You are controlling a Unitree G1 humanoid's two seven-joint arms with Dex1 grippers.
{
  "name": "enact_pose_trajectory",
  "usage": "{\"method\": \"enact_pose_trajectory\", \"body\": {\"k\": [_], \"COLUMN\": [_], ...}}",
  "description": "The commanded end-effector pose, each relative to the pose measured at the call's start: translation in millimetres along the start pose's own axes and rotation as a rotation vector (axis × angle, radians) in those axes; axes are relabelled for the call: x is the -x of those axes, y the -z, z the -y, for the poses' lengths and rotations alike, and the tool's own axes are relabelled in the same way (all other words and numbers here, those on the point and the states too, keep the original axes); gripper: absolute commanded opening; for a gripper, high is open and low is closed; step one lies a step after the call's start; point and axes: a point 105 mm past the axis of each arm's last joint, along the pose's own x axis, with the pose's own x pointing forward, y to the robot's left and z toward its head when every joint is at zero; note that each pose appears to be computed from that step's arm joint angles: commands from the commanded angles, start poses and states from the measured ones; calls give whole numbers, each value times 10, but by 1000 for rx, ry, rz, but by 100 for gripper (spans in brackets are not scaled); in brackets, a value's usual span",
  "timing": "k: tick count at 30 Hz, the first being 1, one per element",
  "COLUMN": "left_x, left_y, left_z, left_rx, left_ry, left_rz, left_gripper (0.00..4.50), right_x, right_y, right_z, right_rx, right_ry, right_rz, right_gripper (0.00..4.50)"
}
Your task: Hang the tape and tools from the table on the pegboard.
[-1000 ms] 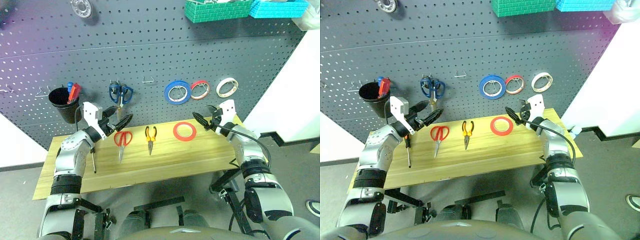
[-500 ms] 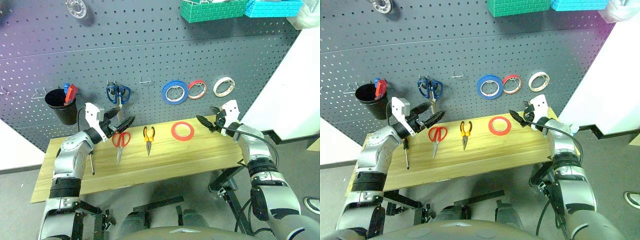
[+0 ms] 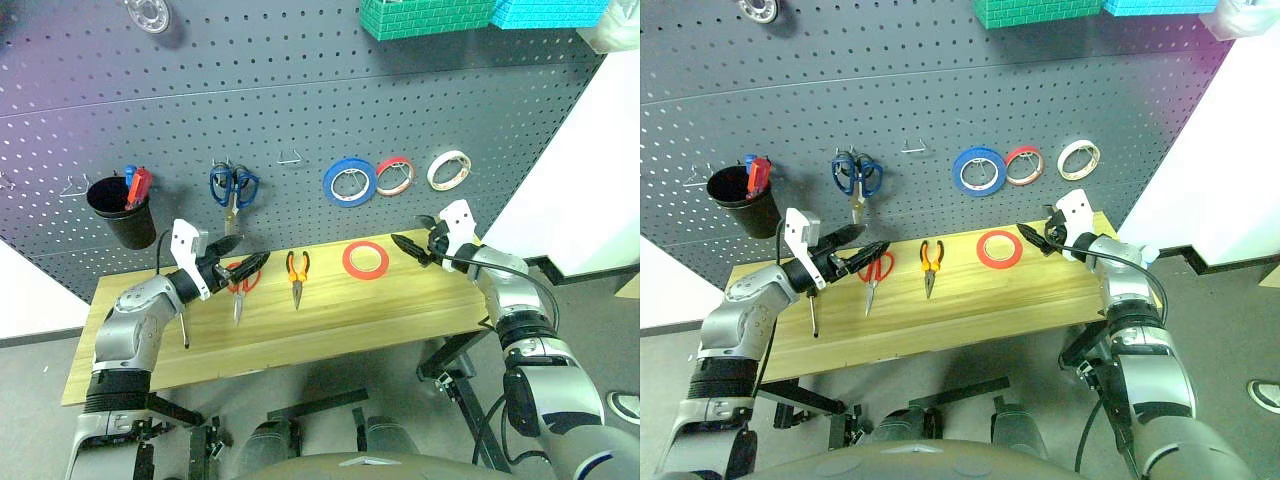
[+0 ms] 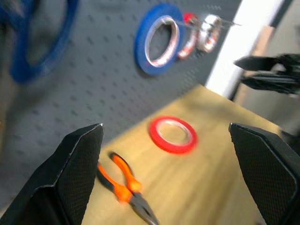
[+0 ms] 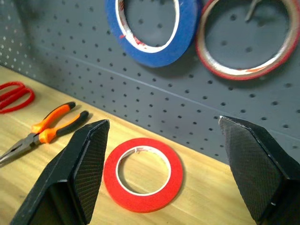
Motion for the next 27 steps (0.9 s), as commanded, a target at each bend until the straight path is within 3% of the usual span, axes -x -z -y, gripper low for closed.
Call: {"method": "enact_pose_trajectory", "body": {"k": [1, 7, 20, 27], "left_x": [14, 3, -157, -139], "left_y": [-233, -270, -261, -258], "left_z": [83, 226, 434, 470], "left_rx": [-38, -154, -242, -221], "left_ry": [40, 110, 140, 121], "left_rz": [18, -114, -118, -90], "left_gripper": [449, 449, 449, 449], "right_x": [-121, -234, -386, -458], "right_y": [-152, -151, -157, -92], "right_z": [-85, -177, -302, -397], "right_rx": [58, 61, 65, 210], "right_ry": [-40, -63, -98, -175], "right_rz": [33, 31, 19, -97], "right_gripper": [391, 391, 391, 391]}}
